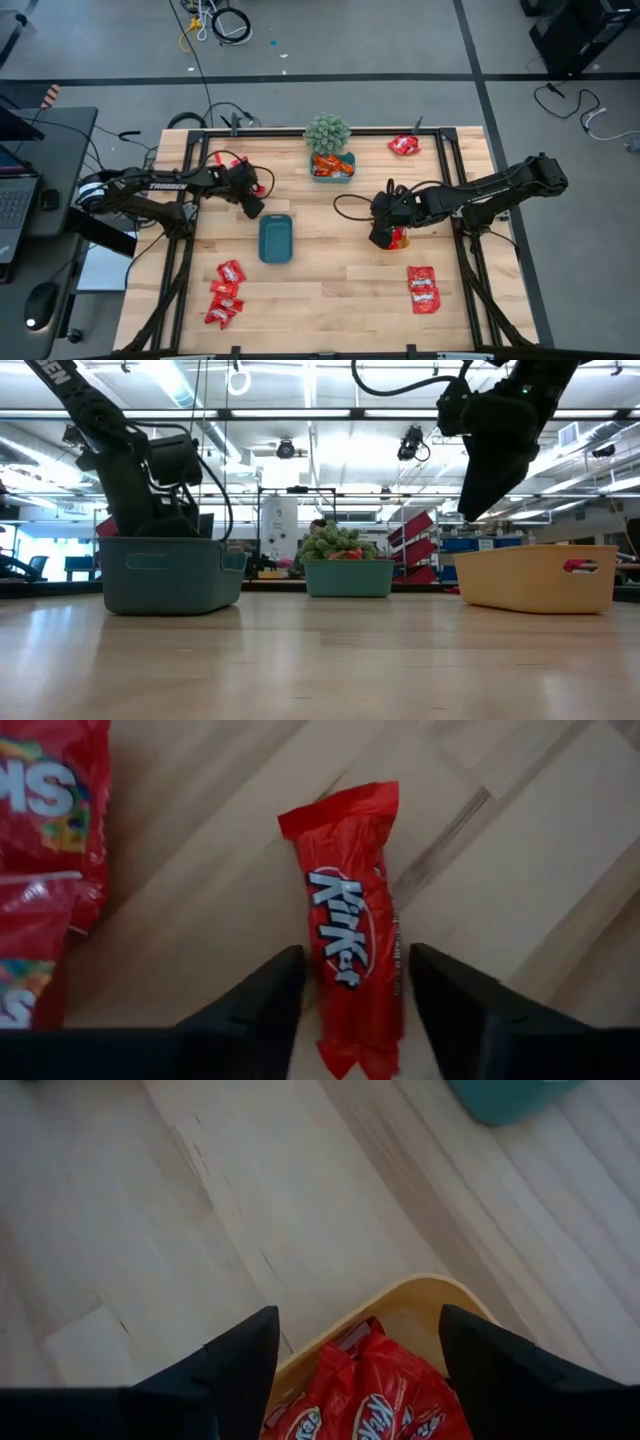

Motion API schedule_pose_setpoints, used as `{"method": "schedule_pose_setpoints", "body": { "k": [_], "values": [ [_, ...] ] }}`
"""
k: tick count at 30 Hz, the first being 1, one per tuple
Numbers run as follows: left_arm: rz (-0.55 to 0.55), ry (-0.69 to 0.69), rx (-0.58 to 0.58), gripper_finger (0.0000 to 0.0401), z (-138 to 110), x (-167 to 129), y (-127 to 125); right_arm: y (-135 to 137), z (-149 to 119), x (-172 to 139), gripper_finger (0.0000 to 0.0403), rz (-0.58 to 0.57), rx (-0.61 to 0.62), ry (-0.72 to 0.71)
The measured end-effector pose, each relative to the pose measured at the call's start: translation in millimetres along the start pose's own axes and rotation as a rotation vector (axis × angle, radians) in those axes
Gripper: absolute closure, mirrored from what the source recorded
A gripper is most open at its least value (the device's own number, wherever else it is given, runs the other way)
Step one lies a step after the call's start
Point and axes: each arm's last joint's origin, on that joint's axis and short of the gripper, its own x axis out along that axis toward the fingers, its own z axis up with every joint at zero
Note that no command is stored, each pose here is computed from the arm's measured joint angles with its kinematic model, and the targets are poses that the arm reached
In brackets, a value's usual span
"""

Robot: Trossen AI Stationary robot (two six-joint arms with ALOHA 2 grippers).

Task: Sort candy
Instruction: Put the red chocolate into the yellow bin

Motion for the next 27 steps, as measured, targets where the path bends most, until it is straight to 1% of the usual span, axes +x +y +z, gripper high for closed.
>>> {"method": "schedule_pose_setpoints", "body": {
  "k": [7,10,13,18,21,24,27],
  "values": [
    [-0.014,-0.028,0.079,0.0339,2.8,0.0,-1.2,-0.2,0.1,0.0,0.0196,-0.005,-0.011,-0.004],
    [-0.019,-0.038,0.123,0.0373,5.8,-2.8,-2.2,-0.5,0.1,-0.7,0.0219,-0.004,-0.038,-0.006],
    [-0.025,-0.059,0.168,0.0382,16.9,-10.2,-5.8,-3.8,1.8,-5.9,0.0238,0.005,-0.072,-0.024],
    [-0.063,-0.188,0.244,0.0382,48.7,-32.3,-19.2,-11.2,5.2,-20.7,0.0251,0.021,-0.102,-0.089],
    [-0.162,-0.298,0.303,0.0382,66.6,-46.6,-34.0,-10.7,9.3,-28.1,0.0249,0.047,-0.154,-0.161],
    [-0.330,-0.416,0.358,0.0382,78.6,-57.8,-51.7,-5.2,15.8,-30.1,0.0244,0.079,-0.232,-0.240],
    [-0.484,-0.513,0.417,0.0382,83.0,-66.2,-67.3,2.8,24.7,-26.9,0.0234,0.100,-0.328,-0.326]
  ]
}}
